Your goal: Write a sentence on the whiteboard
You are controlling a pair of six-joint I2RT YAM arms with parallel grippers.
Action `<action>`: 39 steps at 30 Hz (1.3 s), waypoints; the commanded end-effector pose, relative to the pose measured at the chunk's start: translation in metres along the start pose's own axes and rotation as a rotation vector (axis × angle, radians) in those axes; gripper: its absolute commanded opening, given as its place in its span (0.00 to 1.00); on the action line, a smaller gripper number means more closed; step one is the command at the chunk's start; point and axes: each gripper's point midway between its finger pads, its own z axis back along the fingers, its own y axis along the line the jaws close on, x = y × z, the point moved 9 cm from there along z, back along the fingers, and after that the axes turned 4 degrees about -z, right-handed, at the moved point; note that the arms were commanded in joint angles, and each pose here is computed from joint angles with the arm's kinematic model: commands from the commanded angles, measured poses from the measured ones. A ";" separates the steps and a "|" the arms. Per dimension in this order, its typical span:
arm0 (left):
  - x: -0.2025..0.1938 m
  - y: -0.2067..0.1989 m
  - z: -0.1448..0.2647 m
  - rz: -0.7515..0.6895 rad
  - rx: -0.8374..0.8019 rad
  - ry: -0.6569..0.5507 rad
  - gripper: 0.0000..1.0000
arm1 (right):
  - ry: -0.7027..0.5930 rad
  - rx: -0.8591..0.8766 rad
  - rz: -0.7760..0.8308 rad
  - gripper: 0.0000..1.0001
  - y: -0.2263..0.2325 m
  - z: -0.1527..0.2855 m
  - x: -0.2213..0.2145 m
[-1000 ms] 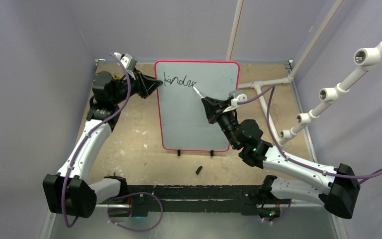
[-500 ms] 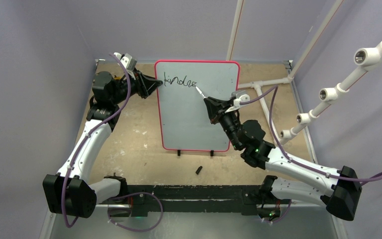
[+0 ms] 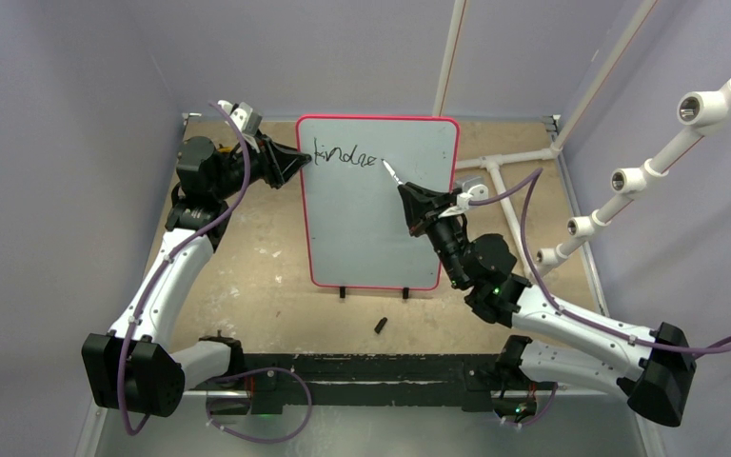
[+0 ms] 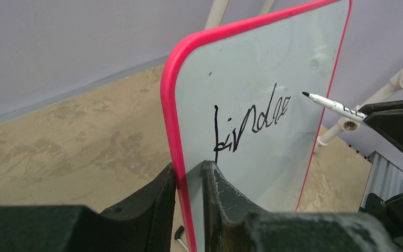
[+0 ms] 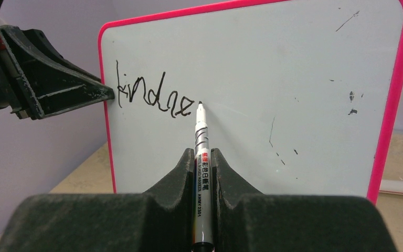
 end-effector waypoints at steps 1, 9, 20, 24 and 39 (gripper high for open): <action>-0.007 0.004 -0.002 0.005 -0.001 0.019 0.00 | -0.080 -0.036 -0.006 0.00 0.001 -0.009 0.018; -0.007 0.003 -0.001 0.003 -0.003 0.017 0.00 | -0.095 -0.026 0.005 0.00 0.005 -0.015 0.021; -0.005 0.003 -0.001 0.001 -0.005 0.013 0.00 | -0.006 -0.016 0.027 0.00 0.004 -0.013 0.000; -0.005 0.003 -0.001 0.001 -0.005 0.013 0.00 | 0.014 -0.018 0.017 0.00 0.001 -0.007 -0.003; -0.006 0.003 -0.001 0.001 -0.005 0.013 0.00 | 0.049 -0.057 0.007 0.00 -0.008 0.004 -0.010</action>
